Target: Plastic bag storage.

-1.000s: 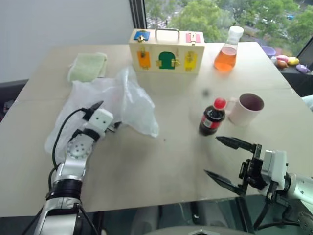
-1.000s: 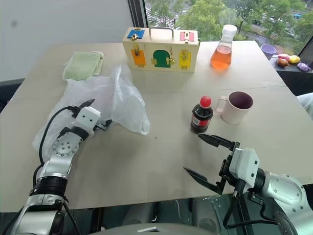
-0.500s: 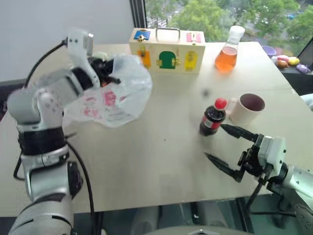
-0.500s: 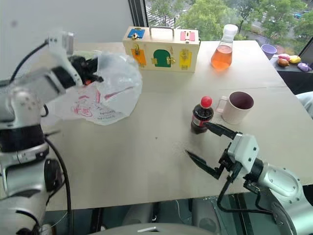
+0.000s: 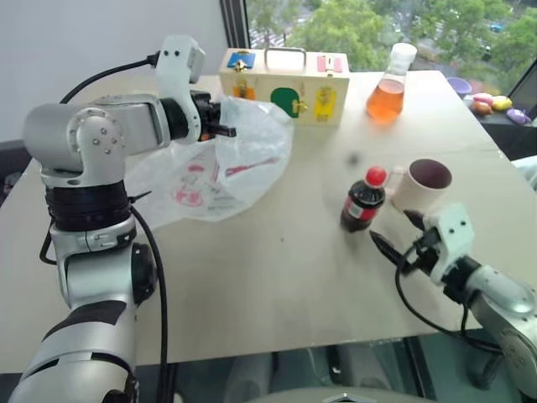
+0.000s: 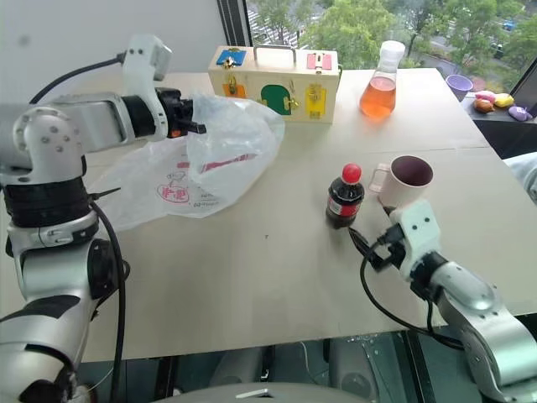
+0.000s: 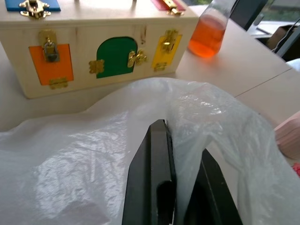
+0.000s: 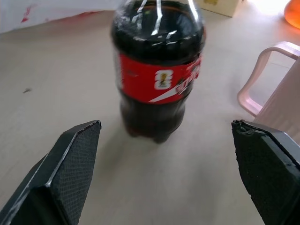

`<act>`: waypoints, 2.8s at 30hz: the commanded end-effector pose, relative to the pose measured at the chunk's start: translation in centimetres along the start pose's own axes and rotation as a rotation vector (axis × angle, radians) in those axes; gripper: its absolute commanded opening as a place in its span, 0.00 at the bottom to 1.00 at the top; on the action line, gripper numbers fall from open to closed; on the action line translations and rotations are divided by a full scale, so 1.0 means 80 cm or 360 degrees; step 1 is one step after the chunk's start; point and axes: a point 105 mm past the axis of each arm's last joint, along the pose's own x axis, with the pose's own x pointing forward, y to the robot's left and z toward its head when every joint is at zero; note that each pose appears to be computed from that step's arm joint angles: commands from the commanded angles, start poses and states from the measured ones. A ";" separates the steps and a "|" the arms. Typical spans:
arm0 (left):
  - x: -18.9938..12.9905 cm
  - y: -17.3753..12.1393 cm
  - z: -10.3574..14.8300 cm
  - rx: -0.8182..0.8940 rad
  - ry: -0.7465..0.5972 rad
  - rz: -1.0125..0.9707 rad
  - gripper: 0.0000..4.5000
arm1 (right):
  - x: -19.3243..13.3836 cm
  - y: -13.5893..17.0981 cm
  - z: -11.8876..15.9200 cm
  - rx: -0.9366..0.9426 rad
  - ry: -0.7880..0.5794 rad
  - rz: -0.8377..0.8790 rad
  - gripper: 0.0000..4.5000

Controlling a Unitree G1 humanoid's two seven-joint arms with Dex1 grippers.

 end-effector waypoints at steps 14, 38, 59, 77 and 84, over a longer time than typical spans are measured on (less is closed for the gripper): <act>-0.001 0.005 0.033 0.0037 -0.0056 0.0092 0.00 | 0.073 -0.011 0.010 0.0017 -0.0135 -0.0189 0.94; 0.030 -0.024 0.075 -0.0079 -0.0112 0.0044 0.00 | 0.107 0.145 0.100 -0.0301 -0.0114 0.1226 0.66; -0.013 -0.053 0.067 -0.0054 0.0033 -0.0225 0.00 | 0.205 0.154 0.113 0.0469 -0.0055 0.0792 0.65; 0.007 -0.082 0.058 -0.0175 -0.0006 -0.0316 0.00 | 0.250 0.188 0.118 0.0593 0.0119 0.0846 0.65; 0.017 -0.064 0.050 -0.0329 0.0016 -0.0198 0.00 | 0.245 0.164 0.122 0.0584 0.0079 0.0807 0.99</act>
